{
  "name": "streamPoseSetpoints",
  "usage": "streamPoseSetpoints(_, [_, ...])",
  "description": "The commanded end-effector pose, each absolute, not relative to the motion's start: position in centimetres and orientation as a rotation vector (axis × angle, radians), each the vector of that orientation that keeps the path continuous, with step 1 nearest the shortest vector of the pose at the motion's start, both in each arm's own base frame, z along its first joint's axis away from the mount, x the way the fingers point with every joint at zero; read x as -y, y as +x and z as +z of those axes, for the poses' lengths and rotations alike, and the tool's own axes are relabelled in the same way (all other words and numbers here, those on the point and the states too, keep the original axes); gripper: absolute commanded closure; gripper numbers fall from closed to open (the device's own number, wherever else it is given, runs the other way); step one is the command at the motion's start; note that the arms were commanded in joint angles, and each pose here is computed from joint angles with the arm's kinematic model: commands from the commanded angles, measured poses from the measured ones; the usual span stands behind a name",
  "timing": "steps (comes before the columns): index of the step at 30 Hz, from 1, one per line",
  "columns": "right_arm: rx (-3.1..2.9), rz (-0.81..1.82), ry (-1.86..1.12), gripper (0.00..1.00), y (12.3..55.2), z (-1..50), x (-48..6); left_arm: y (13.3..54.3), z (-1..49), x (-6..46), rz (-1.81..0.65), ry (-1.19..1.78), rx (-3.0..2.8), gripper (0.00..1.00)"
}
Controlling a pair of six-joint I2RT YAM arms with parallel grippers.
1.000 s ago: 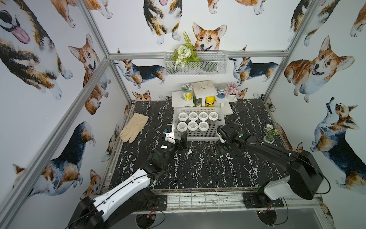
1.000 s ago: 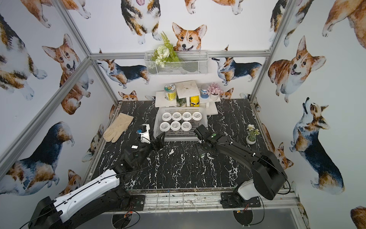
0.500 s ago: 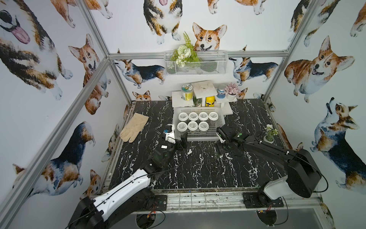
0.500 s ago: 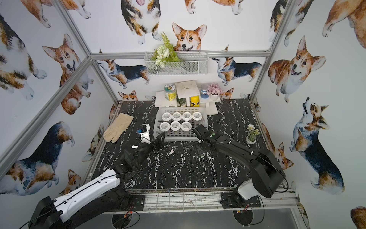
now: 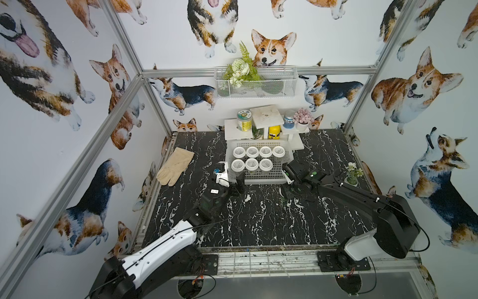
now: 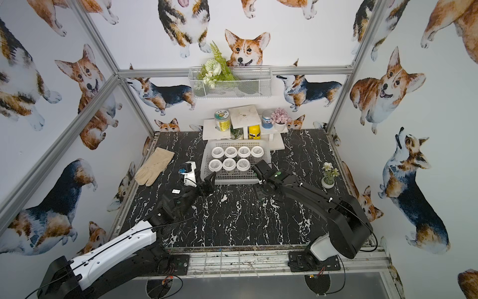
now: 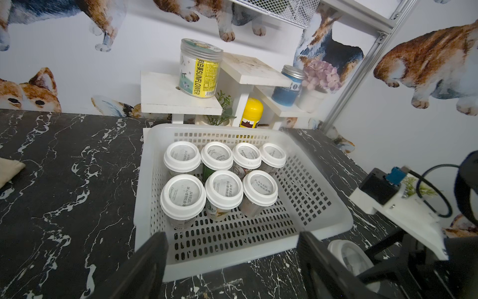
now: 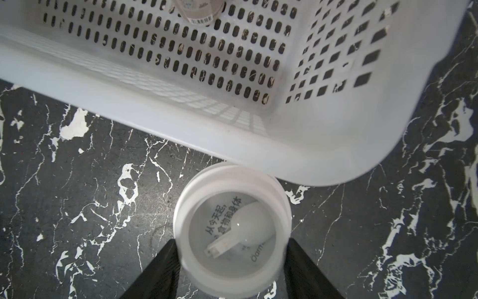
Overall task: Put the yogurt in the basket
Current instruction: Pick up the yogurt from the center of the board.
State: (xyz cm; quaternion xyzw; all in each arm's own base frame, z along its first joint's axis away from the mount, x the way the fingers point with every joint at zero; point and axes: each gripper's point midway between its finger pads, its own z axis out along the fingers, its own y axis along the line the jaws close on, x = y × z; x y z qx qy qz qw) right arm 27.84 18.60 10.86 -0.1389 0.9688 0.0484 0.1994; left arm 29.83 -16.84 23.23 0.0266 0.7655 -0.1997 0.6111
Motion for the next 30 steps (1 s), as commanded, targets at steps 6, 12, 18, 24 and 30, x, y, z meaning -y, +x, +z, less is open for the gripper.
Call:
streamPoseSetpoints(6, [-2.738,0.165,-0.441,0.36,26.1,11.9,-19.1,29.9,23.8,16.9,-0.466,0.058,-1.751,0.16])
streamPoseSetpoints(12, [-2.737,0.172,-0.454,0.35,25.5,13.0,-19.7,29.8,23.8,16.8,-0.467,0.056,-1.748,0.16])
streamPoseSetpoints(18, [-2.706,0.212,-0.463,0.35,25.5,15.1,-20.9,29.8,23.8,16.7,-0.467,0.055,-1.748,0.16])
streamPoseSetpoints(24, [-2.692,0.290,-0.467,0.35,25.9,16.6,-22.3,29.8,23.9,16.6,-0.470,0.051,-1.741,0.16])
streamPoseSetpoints(30, [-2.673,0.306,-0.477,0.35,26.7,18.3,-23.1,29.9,23.8,16.7,-0.467,0.054,-1.746,0.16])
